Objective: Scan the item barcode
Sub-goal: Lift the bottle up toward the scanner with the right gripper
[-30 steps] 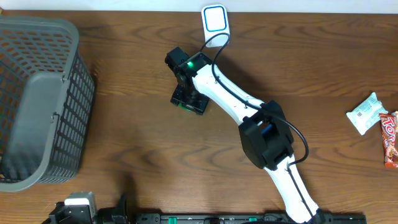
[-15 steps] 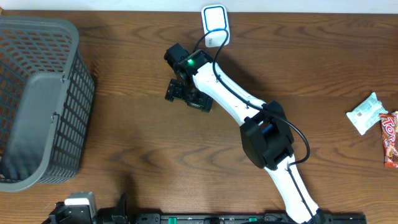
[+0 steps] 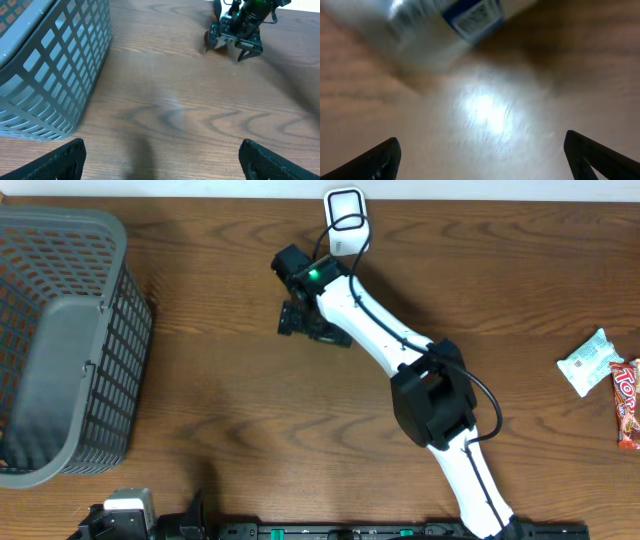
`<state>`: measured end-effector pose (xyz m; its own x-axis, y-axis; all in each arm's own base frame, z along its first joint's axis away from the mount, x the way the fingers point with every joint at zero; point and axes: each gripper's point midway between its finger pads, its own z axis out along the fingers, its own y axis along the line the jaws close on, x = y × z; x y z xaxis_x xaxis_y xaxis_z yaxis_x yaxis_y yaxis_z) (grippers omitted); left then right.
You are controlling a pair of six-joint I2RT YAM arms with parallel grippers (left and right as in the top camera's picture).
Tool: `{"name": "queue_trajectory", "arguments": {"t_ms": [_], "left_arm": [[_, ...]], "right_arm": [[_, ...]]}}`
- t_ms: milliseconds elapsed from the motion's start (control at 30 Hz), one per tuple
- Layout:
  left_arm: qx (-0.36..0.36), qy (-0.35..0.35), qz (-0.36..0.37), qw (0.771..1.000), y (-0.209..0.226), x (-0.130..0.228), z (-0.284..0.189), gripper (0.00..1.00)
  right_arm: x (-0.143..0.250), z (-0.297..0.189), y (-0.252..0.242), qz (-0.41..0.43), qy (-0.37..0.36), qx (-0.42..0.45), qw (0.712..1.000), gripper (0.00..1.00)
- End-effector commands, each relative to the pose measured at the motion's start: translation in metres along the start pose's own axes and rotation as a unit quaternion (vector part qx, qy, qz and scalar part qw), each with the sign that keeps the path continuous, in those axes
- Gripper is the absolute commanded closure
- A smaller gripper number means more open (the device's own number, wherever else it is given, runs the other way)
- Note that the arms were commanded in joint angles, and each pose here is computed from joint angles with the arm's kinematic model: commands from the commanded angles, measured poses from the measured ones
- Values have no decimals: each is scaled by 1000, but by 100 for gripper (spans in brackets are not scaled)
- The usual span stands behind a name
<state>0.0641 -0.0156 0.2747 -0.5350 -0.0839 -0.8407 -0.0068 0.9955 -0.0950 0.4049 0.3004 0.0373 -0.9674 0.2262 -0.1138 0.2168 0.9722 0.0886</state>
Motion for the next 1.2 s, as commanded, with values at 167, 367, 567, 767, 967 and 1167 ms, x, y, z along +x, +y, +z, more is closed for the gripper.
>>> {"name": "queue_trajectory", "arguments": {"t_ms": [167,367,567,767,967,1167], "left_arm": [[3,-4,7,1000,-2,-1,-1,2],[3,-4,7,1000,-2,-1,-1,2],[3,-4,7,1000,-2,-1,-1,2],[3,-4,7,1000,-2,-1,-1,2],[3,-4,7,1000,-2,-1,-1,2],[3,-4,7,1000,-2,-1,-1,2]], "right_arm": [[-76,-22,-12,2,-87,-44,995,1],[-102,-25,-16,8,-107,-73,992,1],[-116,-29,-3,-10,-138,-96,986,1],[-133,-35,1,-15,-180,-96,979,1],[-132,-36,20,-120,-185,-129,967,1],[-125,-21,21,-102,-162,-131,973,1]]}}
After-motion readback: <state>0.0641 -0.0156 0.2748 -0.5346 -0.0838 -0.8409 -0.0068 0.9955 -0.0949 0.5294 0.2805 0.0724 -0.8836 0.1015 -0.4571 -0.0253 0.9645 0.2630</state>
